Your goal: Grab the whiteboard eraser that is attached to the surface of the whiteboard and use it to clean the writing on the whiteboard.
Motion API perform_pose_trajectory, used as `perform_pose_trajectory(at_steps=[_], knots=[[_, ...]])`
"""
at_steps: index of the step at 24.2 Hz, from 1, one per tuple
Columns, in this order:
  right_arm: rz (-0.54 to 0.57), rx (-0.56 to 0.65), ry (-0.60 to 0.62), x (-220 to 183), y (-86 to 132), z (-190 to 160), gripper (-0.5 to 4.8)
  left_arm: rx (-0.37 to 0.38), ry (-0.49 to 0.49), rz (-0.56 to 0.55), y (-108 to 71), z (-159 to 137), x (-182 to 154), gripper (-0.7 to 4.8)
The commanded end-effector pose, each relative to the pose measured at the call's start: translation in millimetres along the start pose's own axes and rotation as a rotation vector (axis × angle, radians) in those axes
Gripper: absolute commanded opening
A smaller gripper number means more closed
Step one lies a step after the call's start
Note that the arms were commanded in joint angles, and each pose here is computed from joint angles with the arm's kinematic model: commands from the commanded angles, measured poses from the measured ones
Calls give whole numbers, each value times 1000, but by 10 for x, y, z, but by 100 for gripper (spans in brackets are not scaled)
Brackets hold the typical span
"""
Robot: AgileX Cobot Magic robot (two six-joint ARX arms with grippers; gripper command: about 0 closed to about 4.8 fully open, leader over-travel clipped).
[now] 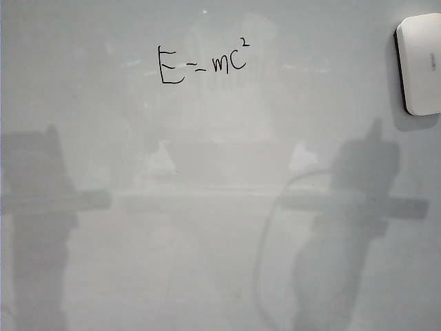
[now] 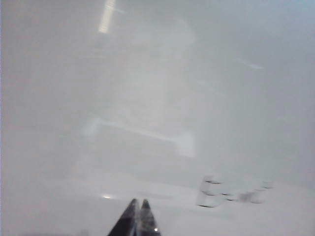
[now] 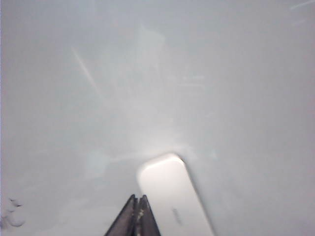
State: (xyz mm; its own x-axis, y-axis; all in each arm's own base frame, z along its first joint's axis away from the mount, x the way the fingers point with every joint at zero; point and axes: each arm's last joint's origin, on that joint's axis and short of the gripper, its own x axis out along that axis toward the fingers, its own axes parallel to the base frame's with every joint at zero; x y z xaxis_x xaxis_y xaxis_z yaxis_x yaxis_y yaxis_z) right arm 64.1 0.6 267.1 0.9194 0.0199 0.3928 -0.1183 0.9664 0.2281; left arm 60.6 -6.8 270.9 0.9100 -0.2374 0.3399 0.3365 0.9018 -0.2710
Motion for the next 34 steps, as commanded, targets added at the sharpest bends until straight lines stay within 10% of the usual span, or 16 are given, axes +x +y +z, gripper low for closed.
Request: perform_pose_trajectory(at_steps=[1, 9, 15, 24, 34], knots=[[119, -69, 261, -24, 106, 202, -5, -61, 185, -41, -93, 112, -54, -5], [234, -76, 457, 383, 271, 700, 149, -71, 430, -182, -152, 269, 192, 116], [63, -174, 585, 793, 174, 548, 151, -100, 512, -203, -110, 227, 336, 64], [-7, -361, 661, 1005, 61, 242, 404, 1, 554, -168, -79, 168, 318, -6], [30, -433, 438, 942, 5, -401, 478, 85, 560, -186, -75, 156, 309, -6]])
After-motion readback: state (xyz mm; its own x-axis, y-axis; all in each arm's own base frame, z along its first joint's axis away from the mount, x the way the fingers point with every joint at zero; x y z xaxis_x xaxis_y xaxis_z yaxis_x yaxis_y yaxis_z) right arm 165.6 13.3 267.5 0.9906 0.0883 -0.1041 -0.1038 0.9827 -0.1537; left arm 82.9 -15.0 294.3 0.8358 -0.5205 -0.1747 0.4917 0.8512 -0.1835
